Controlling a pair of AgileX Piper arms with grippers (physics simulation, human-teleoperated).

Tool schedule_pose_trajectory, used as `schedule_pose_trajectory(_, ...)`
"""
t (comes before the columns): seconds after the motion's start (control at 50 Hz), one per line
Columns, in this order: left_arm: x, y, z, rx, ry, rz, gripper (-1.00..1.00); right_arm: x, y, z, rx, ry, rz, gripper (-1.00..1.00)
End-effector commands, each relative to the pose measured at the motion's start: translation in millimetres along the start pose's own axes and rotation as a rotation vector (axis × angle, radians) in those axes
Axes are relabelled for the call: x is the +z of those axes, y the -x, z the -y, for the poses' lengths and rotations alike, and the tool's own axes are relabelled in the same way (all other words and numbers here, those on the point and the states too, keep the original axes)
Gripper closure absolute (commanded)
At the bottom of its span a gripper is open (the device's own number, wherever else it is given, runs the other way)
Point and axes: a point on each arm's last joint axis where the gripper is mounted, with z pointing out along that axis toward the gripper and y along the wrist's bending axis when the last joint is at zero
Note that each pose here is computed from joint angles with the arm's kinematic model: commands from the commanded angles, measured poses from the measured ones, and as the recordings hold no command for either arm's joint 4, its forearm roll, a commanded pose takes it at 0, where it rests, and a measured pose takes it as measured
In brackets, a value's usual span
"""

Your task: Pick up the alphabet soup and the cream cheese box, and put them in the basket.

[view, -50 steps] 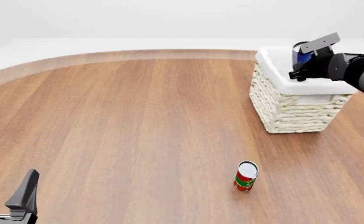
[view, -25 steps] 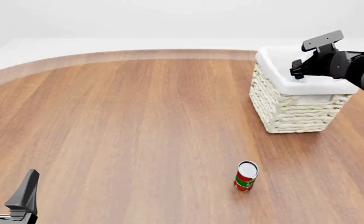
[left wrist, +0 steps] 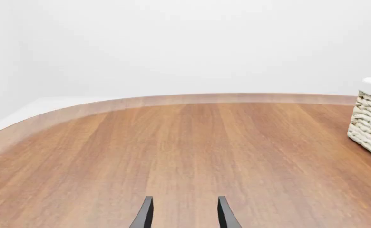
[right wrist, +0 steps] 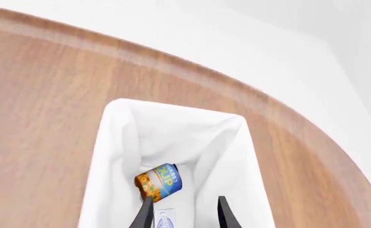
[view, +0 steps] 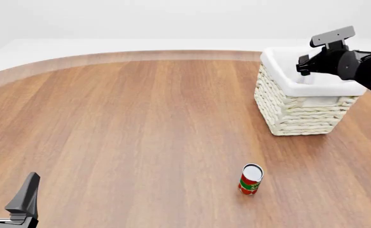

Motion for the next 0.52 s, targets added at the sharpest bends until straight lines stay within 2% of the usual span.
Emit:
schedule_pose_trajectory(0.02,0,0.0,0.0,0.0,0.0,0.0,-1.0,-11,7,-6,0.022,-0.002,0.056,-1.0)
schedule_pose_trajectory(0.18,0,0.0,0.0,0.0,0.0,0.0,-1.0,-16,10,-6,0.043,-0.007,0.083,-1.0)
schedule_pose_trajectory(0.52,0,0.0,0.0,0.0,0.0,0.0,-1.0,-25,13,-10,0.043,-0.009,0.128,-1.0)
